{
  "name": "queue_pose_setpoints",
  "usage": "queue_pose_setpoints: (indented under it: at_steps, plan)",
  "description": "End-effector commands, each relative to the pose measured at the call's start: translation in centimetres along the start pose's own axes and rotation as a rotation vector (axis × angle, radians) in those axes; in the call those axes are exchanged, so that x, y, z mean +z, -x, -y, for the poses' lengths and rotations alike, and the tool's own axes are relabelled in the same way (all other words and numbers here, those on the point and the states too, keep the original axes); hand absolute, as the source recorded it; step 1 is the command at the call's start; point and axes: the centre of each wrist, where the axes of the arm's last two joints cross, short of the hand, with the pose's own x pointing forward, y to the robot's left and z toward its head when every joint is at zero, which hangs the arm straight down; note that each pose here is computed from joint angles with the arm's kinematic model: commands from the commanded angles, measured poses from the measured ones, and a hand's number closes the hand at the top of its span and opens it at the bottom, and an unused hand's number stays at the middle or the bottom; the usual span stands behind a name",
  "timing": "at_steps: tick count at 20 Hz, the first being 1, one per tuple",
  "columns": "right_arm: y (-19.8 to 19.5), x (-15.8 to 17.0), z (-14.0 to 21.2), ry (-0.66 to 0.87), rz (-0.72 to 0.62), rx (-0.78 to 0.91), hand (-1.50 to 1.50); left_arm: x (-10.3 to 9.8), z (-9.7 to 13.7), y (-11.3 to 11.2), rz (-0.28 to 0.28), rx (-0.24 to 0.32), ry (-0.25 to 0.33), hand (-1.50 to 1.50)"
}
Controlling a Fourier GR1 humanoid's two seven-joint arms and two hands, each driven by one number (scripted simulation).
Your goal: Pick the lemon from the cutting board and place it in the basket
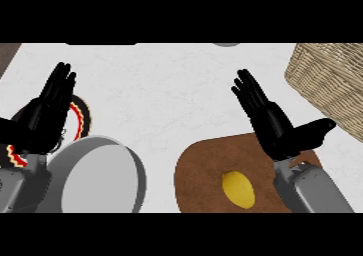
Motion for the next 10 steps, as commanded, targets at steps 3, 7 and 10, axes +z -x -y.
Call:
queue_pose_setpoints:
  at_steps: [3, 7, 10]
  plan:
    - [-2.8, -3.8, 0.1, -0.31, 0.153, -0.116, 1.5, 0.1, -1.4, 0.8, -0.108, -0.106, -0.029, 0.0]
    - [-9.1, -4.1, -3.8, -0.807, 0.432, 0.178, 1.5, 0.8, -2.0, 2.8, -0.207, -0.149, -0.023, 0.0]
    - [-7.8, -1.8, -6.9, -1.073, 0.529, 0.221, -1.5, 0.8, -3.3, 3.3, -0.26, -0.193, -0.059, 0.0]
